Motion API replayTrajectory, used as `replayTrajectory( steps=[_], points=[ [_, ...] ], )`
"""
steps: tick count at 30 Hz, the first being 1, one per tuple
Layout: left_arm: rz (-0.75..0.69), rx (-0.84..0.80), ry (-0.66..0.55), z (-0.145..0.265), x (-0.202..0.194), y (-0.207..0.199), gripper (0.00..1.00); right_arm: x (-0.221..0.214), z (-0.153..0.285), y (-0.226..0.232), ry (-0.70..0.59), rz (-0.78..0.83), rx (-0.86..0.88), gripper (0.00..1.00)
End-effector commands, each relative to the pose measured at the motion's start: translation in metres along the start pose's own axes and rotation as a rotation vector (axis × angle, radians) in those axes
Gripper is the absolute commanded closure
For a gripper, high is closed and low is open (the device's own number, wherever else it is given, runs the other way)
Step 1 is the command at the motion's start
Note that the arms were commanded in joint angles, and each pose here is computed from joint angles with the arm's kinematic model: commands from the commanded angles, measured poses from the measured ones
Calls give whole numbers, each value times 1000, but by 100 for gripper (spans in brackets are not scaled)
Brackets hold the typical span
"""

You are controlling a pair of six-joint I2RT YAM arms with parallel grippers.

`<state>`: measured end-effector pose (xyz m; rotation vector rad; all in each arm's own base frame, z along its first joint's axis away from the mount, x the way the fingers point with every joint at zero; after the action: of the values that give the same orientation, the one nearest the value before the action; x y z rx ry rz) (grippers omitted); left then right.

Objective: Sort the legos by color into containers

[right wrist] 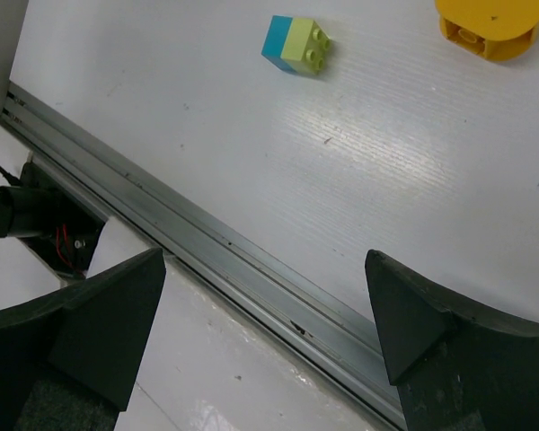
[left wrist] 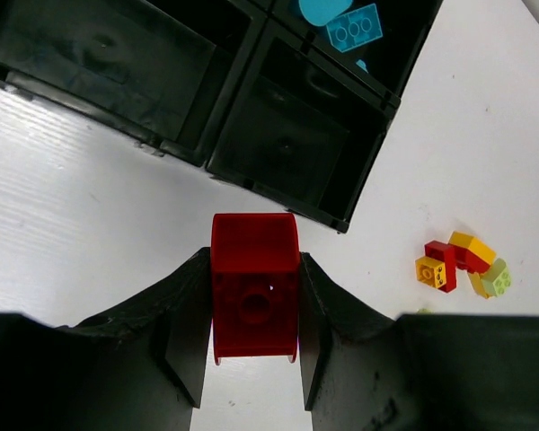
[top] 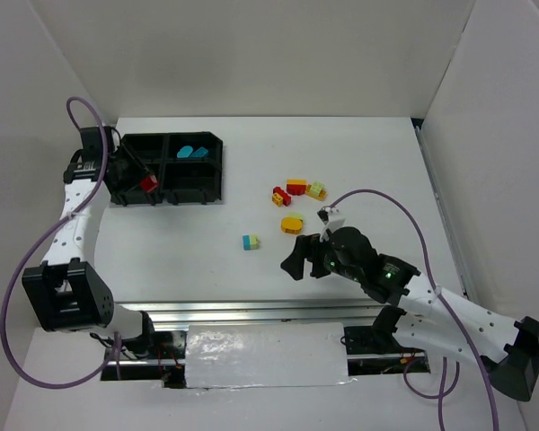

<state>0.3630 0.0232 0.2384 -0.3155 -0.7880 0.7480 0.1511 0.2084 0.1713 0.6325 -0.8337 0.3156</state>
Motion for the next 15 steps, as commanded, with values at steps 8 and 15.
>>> replayTrajectory(
  steps=[8, 15],
  points=[
    [28, -96, -9, -37, 20, -61, 100, 12, 4, 6, -49, -11, 19, 0],
    [24, -121, 14, -45, 16, -69, 100, 12, 6, 1, -62, -16, -3, 0]
  ],
)
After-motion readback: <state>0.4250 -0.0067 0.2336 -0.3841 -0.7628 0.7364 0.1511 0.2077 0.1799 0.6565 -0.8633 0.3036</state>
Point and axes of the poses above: each gripper's point midway between its finger pads, its own z axis back along the fingers, its own y axis along the line the jaws close on, x = y × z, the point moved 3 cm from there along z, back along the fingers, and after that the axes turned 8 degrees about z, right-handed, at the moved point
